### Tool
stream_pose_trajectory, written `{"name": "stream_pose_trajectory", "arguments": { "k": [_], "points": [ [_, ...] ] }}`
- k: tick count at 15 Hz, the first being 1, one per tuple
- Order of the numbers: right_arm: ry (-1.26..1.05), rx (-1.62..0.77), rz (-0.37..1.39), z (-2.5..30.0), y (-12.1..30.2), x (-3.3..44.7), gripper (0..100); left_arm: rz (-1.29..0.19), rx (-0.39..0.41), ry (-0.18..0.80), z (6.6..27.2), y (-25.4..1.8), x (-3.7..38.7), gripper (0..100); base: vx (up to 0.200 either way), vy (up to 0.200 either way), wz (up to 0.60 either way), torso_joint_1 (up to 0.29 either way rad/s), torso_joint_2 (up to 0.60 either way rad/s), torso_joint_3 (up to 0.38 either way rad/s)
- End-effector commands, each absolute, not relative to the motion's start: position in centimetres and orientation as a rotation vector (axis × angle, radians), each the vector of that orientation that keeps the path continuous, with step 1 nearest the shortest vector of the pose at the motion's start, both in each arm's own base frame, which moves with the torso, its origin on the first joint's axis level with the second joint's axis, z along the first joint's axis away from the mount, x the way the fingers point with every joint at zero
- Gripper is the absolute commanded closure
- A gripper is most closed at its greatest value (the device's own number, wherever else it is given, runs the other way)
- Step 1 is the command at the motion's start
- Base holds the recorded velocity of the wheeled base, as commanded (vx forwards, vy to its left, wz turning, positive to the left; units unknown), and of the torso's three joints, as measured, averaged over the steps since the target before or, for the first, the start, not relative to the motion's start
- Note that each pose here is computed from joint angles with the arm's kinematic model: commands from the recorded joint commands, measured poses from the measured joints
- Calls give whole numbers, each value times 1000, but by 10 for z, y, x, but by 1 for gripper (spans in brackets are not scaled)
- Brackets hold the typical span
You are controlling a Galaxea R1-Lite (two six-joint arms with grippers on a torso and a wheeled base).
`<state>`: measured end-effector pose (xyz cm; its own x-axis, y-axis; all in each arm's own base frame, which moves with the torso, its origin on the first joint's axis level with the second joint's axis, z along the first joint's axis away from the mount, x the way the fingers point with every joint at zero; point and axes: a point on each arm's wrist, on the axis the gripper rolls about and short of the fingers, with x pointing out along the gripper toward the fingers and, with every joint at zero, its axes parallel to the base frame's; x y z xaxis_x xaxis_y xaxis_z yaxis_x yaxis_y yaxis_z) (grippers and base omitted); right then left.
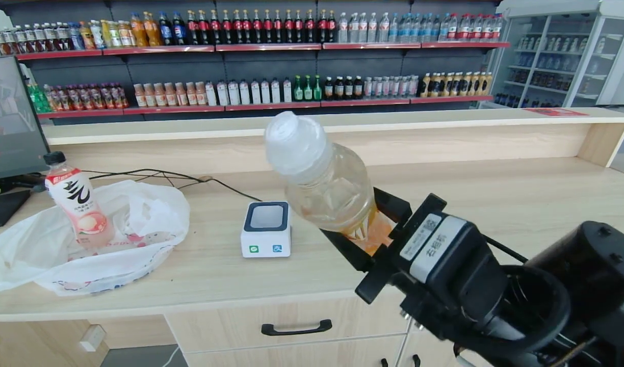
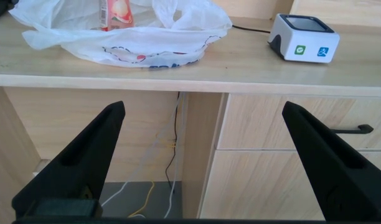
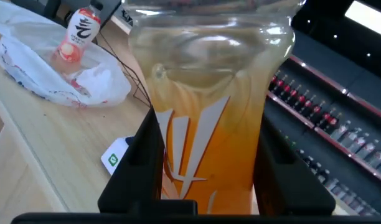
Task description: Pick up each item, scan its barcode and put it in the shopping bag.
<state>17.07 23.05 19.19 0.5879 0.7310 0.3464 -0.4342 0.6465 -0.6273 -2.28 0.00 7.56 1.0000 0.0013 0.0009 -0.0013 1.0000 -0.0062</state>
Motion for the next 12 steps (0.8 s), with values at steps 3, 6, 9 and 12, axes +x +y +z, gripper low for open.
{"name": "stream_pose_trajectory", "arguments": {
  "k": [3, 6, 9, 12],
  "points": [
    [-718, -675, 761, 184, 249, 148, 100, 2, -6, -2, 76, 0, -23, 0, 0, 0, 0, 0, 0, 0],
    [-792, -787, 707, 190, 247, 145, 100, 2, -6, -2, 76, 0, -23, 0, 0, 0, 0, 0, 0, 0],
    [-847, -929, 723, 180, 252, 132, 100, 2, -6, -2, 76, 0, -23, 0, 0, 0, 0, 0, 0, 0],
    [-898, -1039, 707, 179, 237, 121, 100, 2, -6, -2, 76, 0, -23, 0, 0, 0, 0, 0, 0, 0]
  ]
}}
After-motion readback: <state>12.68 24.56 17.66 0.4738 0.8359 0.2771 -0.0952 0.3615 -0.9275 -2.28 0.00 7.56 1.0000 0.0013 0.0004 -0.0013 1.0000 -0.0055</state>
